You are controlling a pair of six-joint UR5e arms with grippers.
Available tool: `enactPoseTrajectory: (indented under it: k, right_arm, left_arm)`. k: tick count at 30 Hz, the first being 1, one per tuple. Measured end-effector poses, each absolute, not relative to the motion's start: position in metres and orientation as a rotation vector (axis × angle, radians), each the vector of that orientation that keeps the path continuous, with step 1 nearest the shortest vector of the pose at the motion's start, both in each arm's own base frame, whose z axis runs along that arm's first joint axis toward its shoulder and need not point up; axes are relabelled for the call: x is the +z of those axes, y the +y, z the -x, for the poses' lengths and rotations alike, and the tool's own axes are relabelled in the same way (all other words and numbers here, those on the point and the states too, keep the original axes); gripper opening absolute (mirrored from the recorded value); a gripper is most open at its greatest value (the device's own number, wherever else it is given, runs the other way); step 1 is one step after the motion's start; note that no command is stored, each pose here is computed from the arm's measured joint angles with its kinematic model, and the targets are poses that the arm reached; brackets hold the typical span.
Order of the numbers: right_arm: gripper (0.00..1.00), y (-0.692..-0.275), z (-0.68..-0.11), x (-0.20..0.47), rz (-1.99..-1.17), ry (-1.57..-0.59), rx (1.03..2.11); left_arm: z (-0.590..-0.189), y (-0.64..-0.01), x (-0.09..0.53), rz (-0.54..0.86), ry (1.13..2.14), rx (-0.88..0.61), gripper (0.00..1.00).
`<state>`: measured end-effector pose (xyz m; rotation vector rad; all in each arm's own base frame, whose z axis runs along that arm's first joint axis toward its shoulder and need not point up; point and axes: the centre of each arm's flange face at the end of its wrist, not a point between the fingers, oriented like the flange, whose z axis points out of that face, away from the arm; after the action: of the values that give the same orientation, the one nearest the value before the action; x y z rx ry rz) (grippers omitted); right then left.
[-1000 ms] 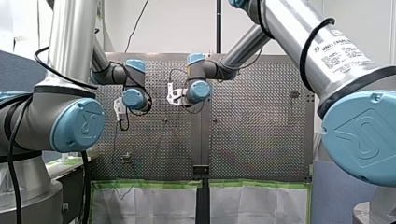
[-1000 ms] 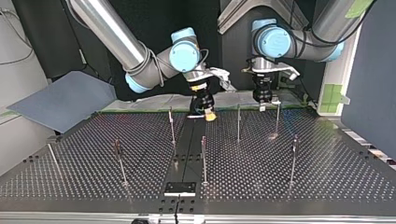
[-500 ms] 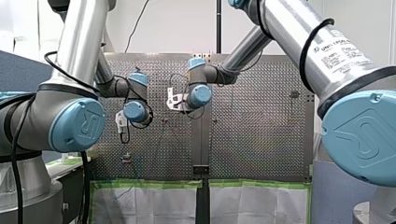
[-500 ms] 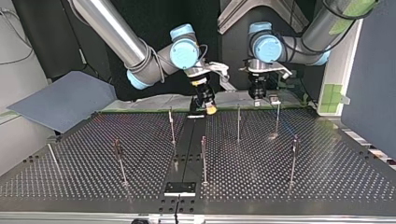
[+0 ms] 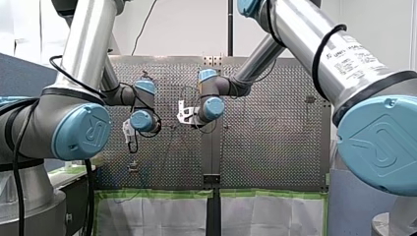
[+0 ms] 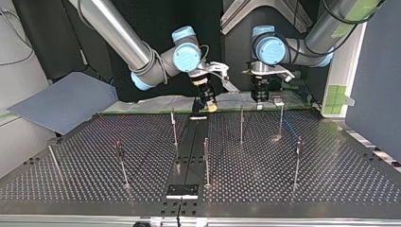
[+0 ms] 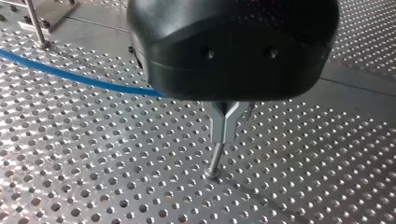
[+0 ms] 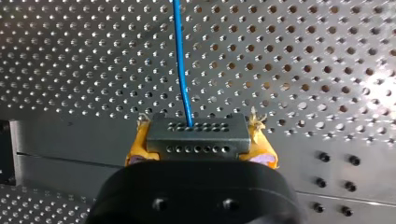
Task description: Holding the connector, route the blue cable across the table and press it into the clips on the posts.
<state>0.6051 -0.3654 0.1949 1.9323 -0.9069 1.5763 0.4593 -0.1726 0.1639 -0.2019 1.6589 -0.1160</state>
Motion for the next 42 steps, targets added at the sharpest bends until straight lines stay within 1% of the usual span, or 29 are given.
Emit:
enactPoseTrajectory:
  k: [7, 18, 24, 28, 35, 42]
  right_arm:
    - [0.00, -0.379, -0.599, 0.191, -1.944, -0.926, 1.600]
    - [0.00, -0.398, -0.589, 0.177, -1.960, -0.949, 1.596]
    - [0.00, -0.411, -0.584, 0.178, -1.950, -0.954, 1.603]
    - [0.00, -0.420, -0.582, 0.183, -1.937, -0.954, 1.613]
    - [0.00, -0.432, -0.578, 0.189, -1.915, -0.957, 1.620]
    - [0.00, -0.442, -0.572, 0.190, -1.901, -0.968, 1.615]
  left_arm:
    - [-0.468, -0.168, 0.166, 0.204, 1.634, -0.134, 0.00]
    - [-0.495, -0.170, 0.143, 0.207, 1.652, -0.153, 0.00]
    - [-0.509, -0.171, 0.136, 0.206, 1.654, -0.163, 0.00]
    - [-0.525, -0.170, 0.132, 0.213, 1.650, -0.166, 0.00]
    - [-0.555, -0.166, 0.151, 0.221, 1.607, -0.166, 0.00]
    - [-0.567, -0.160, 0.161, 0.223, 1.588, -0.167, 0.00]
